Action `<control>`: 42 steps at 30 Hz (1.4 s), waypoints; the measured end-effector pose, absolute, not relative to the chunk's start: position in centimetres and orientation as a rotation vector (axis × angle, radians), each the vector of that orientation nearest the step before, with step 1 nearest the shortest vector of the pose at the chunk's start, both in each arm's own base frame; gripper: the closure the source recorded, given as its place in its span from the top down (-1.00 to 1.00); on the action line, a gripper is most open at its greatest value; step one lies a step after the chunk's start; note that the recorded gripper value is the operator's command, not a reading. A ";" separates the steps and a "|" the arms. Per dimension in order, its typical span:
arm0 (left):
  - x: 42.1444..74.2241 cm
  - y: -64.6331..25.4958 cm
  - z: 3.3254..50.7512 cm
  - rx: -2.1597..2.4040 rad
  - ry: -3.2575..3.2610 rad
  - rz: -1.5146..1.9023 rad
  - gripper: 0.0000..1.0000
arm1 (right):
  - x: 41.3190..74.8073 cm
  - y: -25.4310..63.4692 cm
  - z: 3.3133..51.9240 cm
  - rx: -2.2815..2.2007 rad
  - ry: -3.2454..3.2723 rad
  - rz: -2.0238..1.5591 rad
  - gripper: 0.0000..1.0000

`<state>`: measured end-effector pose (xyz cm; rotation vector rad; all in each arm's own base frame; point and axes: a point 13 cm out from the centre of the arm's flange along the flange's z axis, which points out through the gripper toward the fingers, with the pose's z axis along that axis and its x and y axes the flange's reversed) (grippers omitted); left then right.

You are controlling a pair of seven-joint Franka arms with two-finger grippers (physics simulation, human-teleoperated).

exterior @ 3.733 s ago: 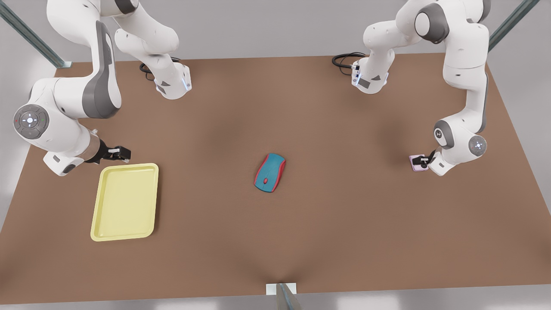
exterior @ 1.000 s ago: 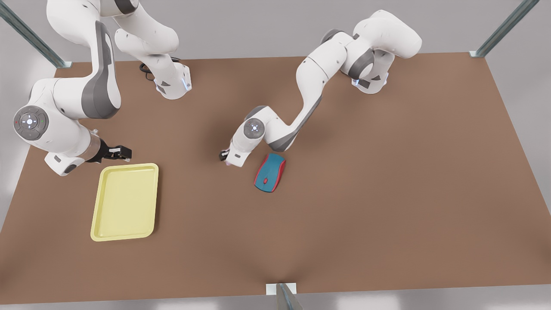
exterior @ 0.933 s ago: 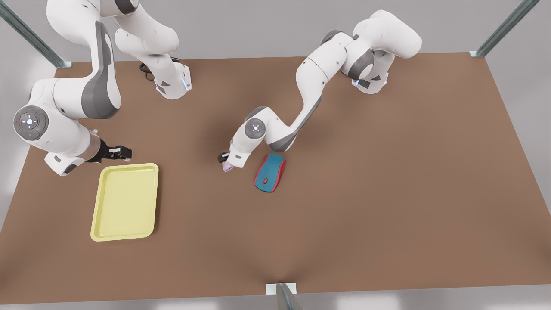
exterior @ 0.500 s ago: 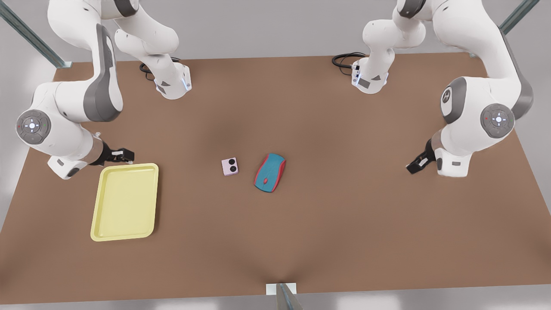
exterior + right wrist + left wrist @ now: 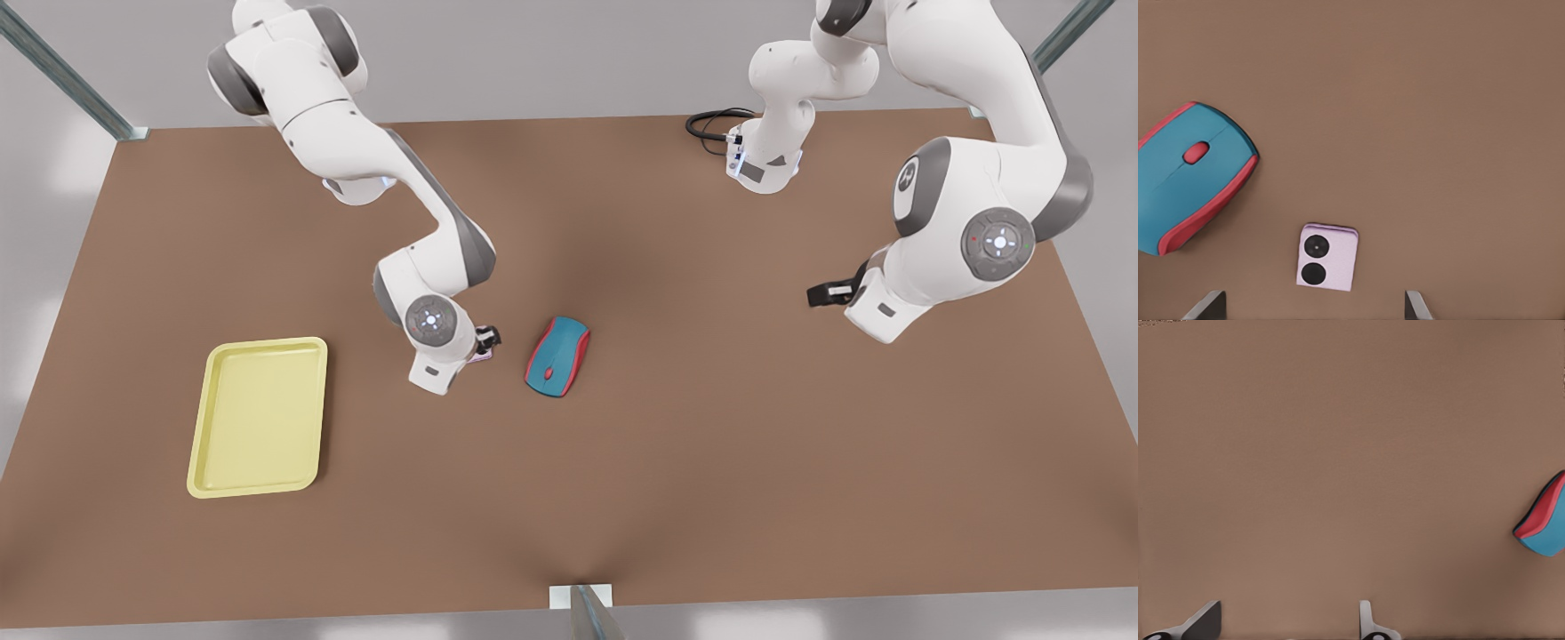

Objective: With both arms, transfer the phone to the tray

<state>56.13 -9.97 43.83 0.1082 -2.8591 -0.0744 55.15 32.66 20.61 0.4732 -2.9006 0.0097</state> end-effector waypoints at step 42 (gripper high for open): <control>55.8 -10.4 43.8 -0.370 -2.819 -0.007 1.00 | 47.6 31.6 4.7 0.324 -3.001 -0.021 1.00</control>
